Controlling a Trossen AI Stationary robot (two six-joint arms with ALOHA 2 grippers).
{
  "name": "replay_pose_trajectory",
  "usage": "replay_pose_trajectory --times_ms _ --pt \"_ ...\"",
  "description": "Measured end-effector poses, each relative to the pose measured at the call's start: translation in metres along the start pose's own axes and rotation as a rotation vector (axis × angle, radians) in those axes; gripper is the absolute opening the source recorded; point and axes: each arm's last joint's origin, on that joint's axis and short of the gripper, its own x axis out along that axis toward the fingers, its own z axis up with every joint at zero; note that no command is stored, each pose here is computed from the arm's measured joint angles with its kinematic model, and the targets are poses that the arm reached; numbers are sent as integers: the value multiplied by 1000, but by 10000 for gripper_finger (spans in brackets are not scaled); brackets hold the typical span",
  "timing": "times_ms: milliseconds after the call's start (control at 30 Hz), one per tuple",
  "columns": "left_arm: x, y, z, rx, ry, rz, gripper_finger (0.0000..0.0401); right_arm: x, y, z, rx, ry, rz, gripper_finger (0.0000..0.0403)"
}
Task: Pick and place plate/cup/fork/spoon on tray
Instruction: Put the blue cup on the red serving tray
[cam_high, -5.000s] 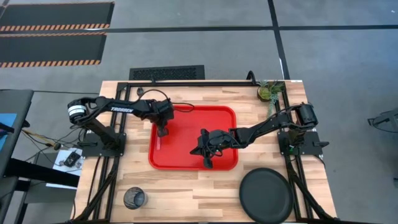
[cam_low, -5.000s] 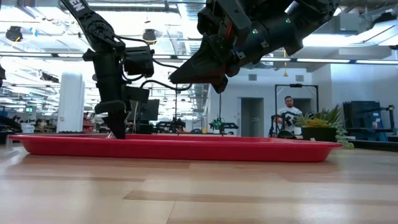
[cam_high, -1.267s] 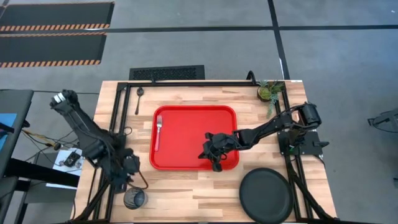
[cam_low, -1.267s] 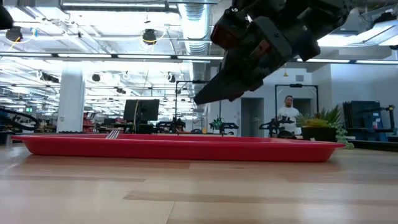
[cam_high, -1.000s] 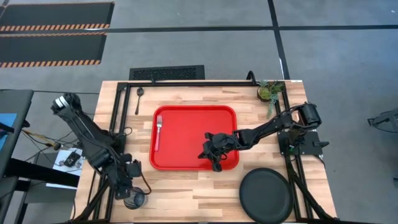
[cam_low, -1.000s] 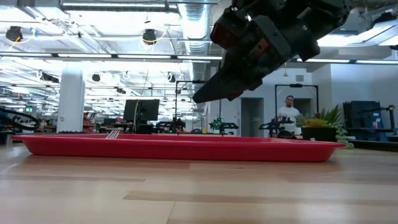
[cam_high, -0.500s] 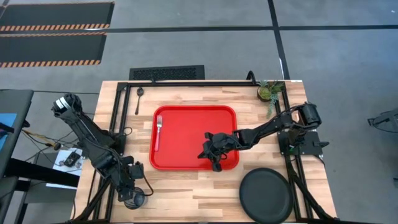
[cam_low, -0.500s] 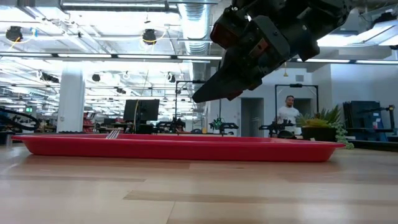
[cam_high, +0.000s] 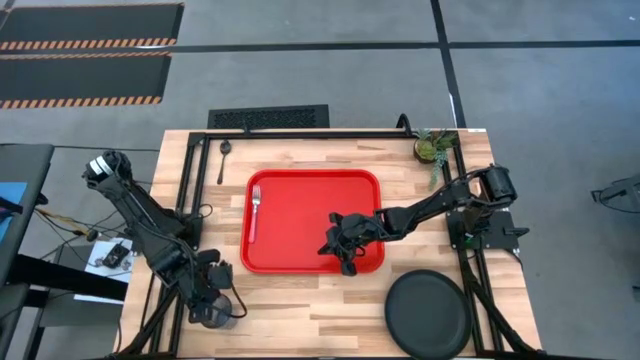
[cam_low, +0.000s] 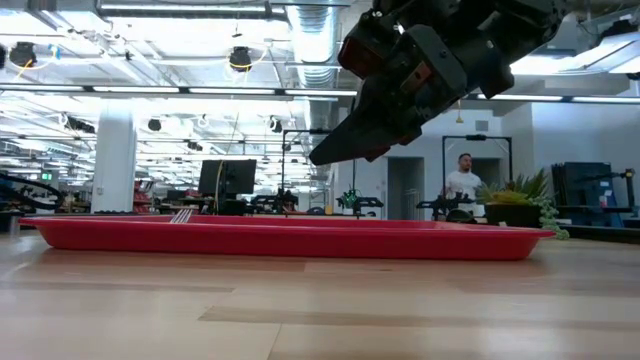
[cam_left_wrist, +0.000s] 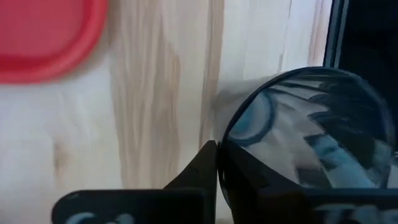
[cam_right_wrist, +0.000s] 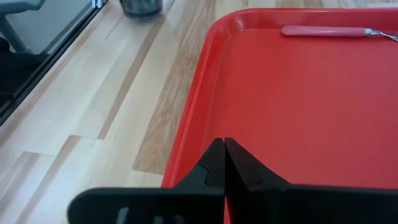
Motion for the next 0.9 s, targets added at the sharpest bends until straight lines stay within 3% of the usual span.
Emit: replay_pose_trajectory --times_ms 233,367,667,900 --pt "-37 10 38 109 -134 70 2 -7 2 8 -2 -22 3 11" --pt "-56 29 68 138 -213 112 2 -20 7 16 -13 -22 10 11" --pt "-74 117 115 83 -220 212 1 -35 19 26 -72 -36 28 11" --pt "-46 166 140 29 -74 222 0 -33 22 24 -55 -28 35 11"
